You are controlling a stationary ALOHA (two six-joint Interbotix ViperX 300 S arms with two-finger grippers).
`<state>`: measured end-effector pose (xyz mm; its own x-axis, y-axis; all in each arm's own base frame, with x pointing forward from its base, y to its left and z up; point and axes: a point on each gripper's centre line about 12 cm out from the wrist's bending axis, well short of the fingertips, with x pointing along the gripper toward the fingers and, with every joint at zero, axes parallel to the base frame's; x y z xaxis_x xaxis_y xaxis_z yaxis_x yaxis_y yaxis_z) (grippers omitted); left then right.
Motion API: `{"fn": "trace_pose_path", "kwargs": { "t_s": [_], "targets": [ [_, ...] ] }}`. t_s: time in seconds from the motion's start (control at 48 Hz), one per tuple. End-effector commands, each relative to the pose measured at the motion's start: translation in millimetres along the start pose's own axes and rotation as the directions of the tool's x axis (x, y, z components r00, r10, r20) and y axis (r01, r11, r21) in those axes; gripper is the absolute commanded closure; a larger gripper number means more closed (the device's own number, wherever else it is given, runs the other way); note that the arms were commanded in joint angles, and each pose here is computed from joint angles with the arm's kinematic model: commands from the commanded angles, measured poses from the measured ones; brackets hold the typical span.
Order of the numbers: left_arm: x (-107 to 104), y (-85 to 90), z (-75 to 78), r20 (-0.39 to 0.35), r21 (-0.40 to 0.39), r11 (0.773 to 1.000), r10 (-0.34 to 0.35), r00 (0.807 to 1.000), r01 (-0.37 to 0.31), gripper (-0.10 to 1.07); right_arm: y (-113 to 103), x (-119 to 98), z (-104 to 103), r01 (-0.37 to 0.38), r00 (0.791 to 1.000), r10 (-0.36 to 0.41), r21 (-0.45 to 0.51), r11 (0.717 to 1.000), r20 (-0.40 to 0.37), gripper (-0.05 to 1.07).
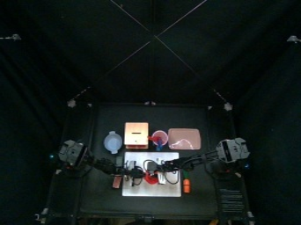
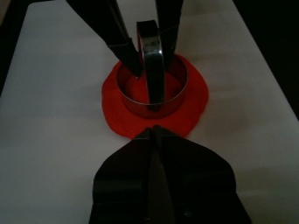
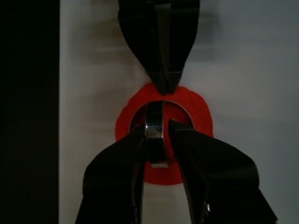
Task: Remove excess dough
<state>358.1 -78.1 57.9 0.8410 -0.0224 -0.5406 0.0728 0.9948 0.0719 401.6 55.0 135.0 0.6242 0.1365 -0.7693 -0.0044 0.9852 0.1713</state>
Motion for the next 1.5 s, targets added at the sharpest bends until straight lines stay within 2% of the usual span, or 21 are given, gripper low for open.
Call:
{"fn": "trace_pose_path", "kwargs": {
  "t_s": [0.0,0.271,0.583,0.729,1.021,1.208,1.479],
  "targets": [
    [0.7,0.8,4.2,0.01,-0.007,1.0,0.002,1.0,-0.002,0.43,3.5,-16.1,20.7,-0.011,0.998,0.011,-0.004,1.0,0.062,0.43],
    [1.3,0.7,3.6,-0.002,-0.009,1.0,-0.001,1.0,0.001,0.43,2.0,-18.7,27.2,-0.01,0.999,0.011,-0.014,1.0,0.052,0.54],
    [0.9,0.1,2.5,-0.008,-0.007,1.0,-0.003,1.0,0.003,0.43,3.2,-22.4,30.3,-0.011,0.999,0.012,-0.035,0.999,0.042,0.54],
    [0.8,0.8,0.9,-0.012,-0.007,1.0,-0.002,1.0,0.002,0.43,0.7,-31.9,33.4,0.0,0.997,0.004,-0.055,0.998,0.072,0.54],
    [0.8,0.8,0.9,-0.012,-0.009,1.0,-0.002,1.0,0.002,0.43,-13.0,-64.4,33.9,0.032,0.989,-0.023,-0.056,0.998,0.148,0.54],
    [-0.6,1.5,0.4,-0.015,-0.014,1.0,0.002,1.0,-0.002,0.43,-29.3,-83.7,16.5,0.062,0.987,-0.056,-0.037,0.997,0.148,0.54],
    [-11.6,3.9,22.1,0.048,-0.027,1.0,0.001,0.999,0.0,0.43,-57.0,-100.9,-29.3,0.116,0.988,-0.117,0.015,0.993,0.098,0.54]
  ]
}}
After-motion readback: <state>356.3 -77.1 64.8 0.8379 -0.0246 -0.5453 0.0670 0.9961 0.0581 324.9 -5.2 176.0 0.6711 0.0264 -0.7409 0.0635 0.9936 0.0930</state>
